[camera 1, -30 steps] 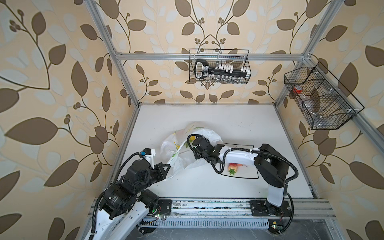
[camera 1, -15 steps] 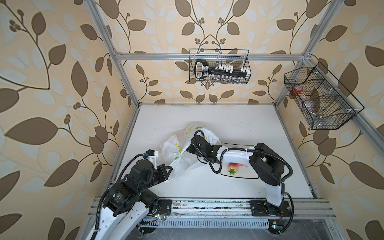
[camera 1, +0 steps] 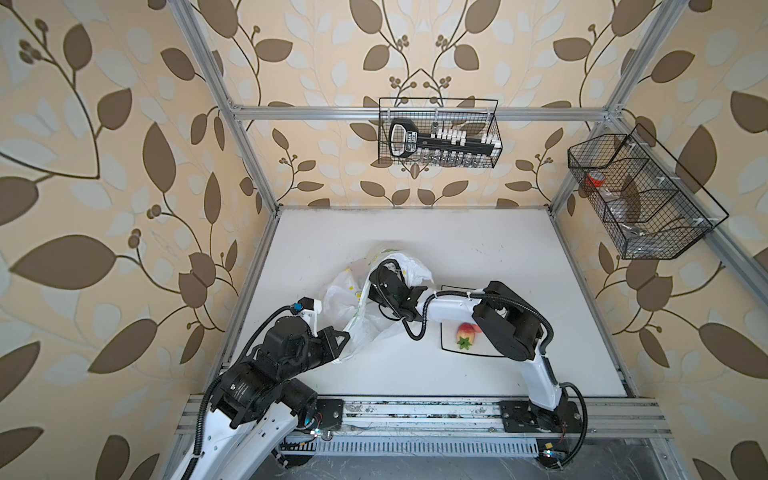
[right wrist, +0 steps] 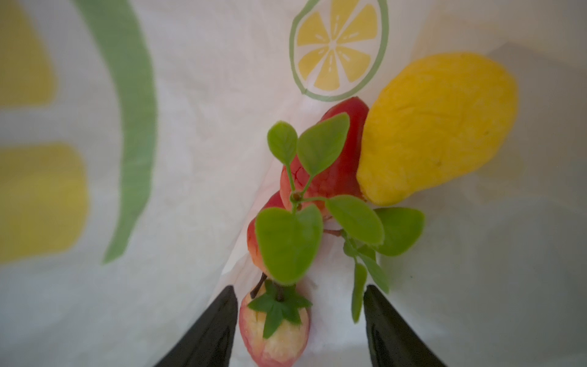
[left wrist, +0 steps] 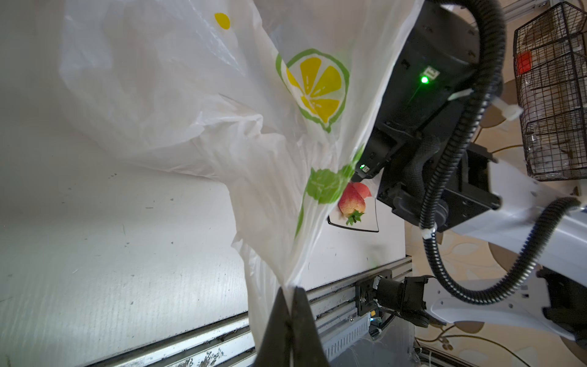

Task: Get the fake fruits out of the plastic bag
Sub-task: 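Lower the right gripper into the bag toward the leafy-stemmed peach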

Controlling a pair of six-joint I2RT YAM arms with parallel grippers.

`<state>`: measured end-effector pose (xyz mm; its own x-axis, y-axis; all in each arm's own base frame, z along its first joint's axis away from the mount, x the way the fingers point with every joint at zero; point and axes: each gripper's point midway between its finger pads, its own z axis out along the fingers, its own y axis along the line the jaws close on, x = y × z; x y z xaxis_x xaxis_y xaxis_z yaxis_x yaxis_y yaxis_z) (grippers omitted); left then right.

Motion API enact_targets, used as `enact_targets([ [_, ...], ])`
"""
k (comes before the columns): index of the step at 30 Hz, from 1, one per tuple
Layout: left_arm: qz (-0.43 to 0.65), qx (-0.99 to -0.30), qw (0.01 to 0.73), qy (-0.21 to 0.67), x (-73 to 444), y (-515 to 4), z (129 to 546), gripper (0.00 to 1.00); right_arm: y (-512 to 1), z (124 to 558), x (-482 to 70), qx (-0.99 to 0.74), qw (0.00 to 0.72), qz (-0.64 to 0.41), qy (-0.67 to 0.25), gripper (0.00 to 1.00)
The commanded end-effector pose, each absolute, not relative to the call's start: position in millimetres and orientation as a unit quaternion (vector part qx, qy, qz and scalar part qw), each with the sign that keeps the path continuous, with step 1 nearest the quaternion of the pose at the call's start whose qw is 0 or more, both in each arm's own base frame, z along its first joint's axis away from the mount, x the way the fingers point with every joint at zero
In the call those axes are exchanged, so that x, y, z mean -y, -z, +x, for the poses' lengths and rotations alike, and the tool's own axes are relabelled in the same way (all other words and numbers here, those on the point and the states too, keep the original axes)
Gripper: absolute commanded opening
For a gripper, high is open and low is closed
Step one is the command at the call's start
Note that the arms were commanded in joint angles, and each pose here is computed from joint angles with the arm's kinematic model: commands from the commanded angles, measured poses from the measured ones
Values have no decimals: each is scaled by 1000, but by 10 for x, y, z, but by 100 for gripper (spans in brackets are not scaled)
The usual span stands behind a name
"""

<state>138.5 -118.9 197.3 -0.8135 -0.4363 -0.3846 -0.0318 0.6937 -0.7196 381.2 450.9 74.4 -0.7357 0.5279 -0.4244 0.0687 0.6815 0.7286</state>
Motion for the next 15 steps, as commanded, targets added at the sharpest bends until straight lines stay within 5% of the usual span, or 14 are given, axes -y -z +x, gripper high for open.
enact_targets([
  [1, -115, -872, 274, 389, 1278, -2055, 1385, 0, -609, 3951, -4494, -851, 318, 221, -355, 65],
  [9, -111, -872, 274, 391, 1274, -2100, 1355, 0, -466, 4207, -4497, -852, 321, 241, -335, 66],
  [15, -111, -872, 279, 387, 1252, -2107, 1351, 0, -417, 4270, -4412, -855, 331, 240, -320, 54],
])
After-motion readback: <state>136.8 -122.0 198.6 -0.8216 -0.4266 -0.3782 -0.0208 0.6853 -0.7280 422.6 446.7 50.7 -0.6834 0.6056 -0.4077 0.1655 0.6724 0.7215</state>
